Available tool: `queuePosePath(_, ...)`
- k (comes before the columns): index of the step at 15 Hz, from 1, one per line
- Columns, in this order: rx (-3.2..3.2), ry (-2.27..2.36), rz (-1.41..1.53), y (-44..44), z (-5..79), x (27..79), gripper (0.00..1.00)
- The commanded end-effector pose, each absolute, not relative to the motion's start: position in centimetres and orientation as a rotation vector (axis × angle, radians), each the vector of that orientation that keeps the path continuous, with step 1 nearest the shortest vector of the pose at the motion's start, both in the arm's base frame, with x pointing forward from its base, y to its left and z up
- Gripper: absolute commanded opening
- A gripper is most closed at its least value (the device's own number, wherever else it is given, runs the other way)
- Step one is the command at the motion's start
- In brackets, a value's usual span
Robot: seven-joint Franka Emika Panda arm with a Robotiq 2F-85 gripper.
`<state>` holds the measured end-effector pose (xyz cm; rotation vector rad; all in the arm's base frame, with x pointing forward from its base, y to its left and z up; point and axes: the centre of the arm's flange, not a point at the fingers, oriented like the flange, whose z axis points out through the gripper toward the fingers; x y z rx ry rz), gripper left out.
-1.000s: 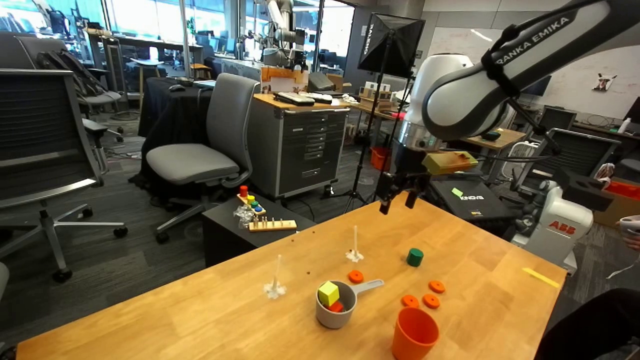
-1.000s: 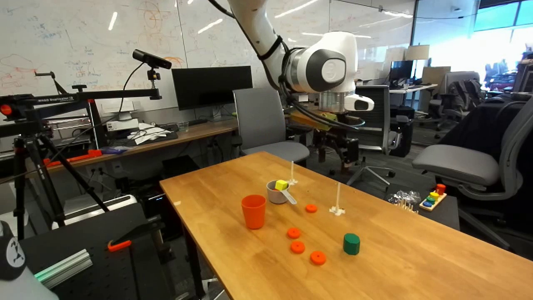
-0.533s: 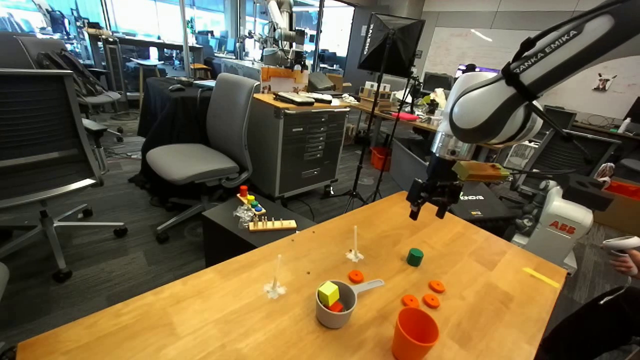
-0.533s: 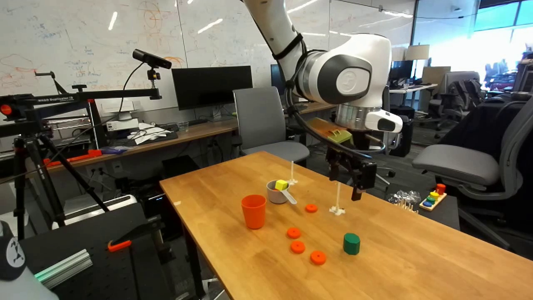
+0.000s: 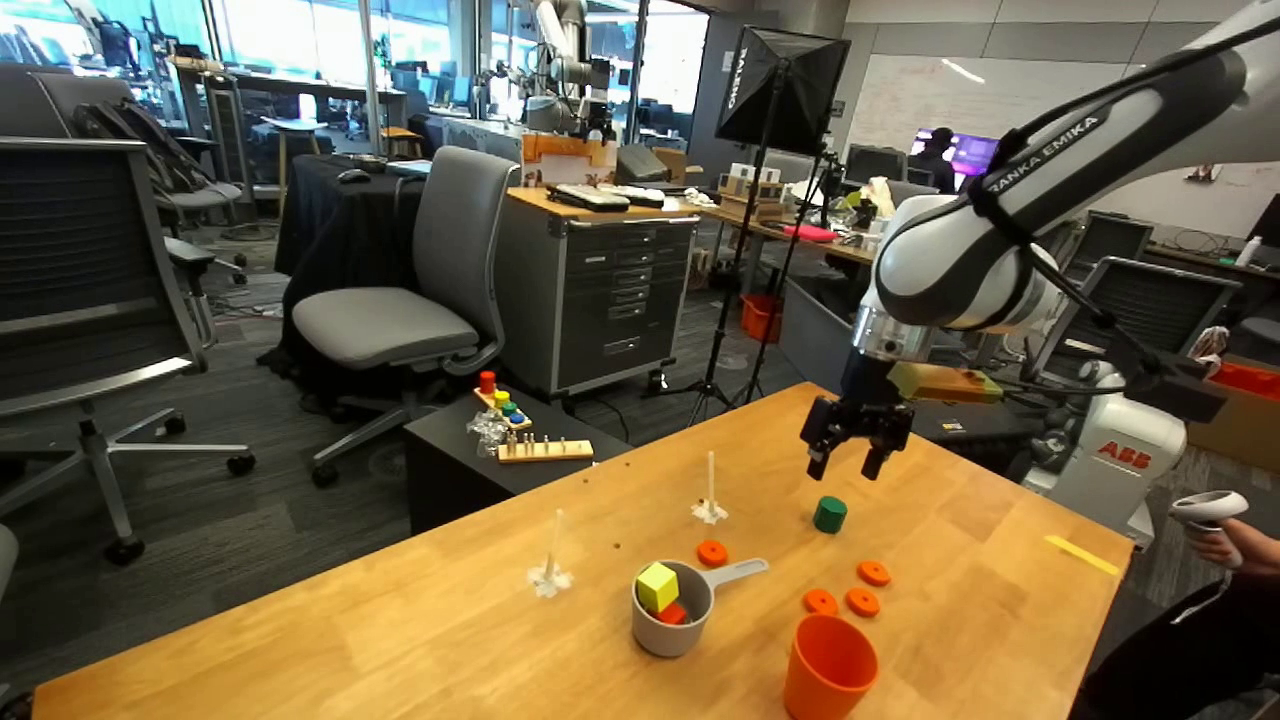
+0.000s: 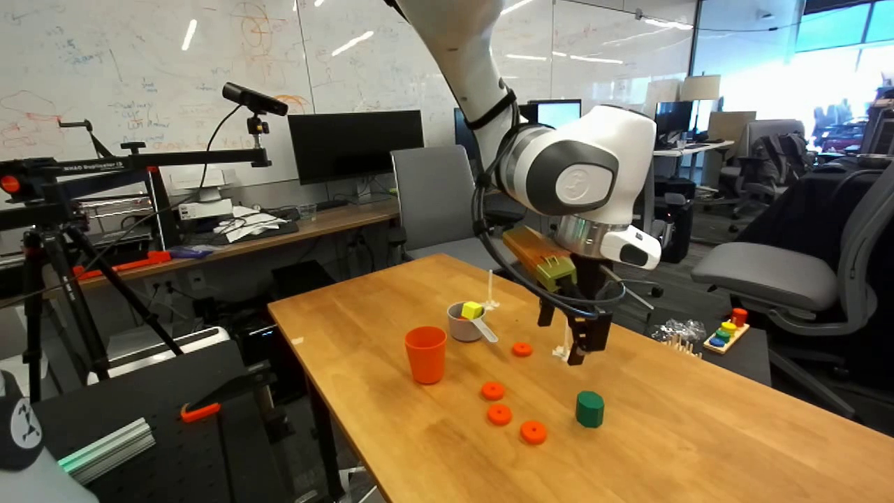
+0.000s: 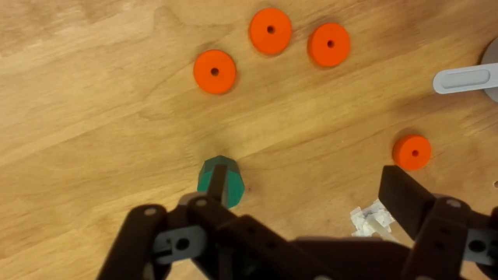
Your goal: Put the blocks in the grey cup
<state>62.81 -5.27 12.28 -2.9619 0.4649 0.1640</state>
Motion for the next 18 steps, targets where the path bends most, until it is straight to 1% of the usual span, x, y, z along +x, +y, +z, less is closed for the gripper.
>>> queuePosePath(1,-2.946,0.481,0.165,-5.7,11.2,64.9,1.0)
queuePosePath(8,-2.954,0.509,0.156,-6.1,10.3,66.0,1.0)
queuePosePath(18,-2.949,0.637,0.202,-8.4,8.8,64.8,1.0)
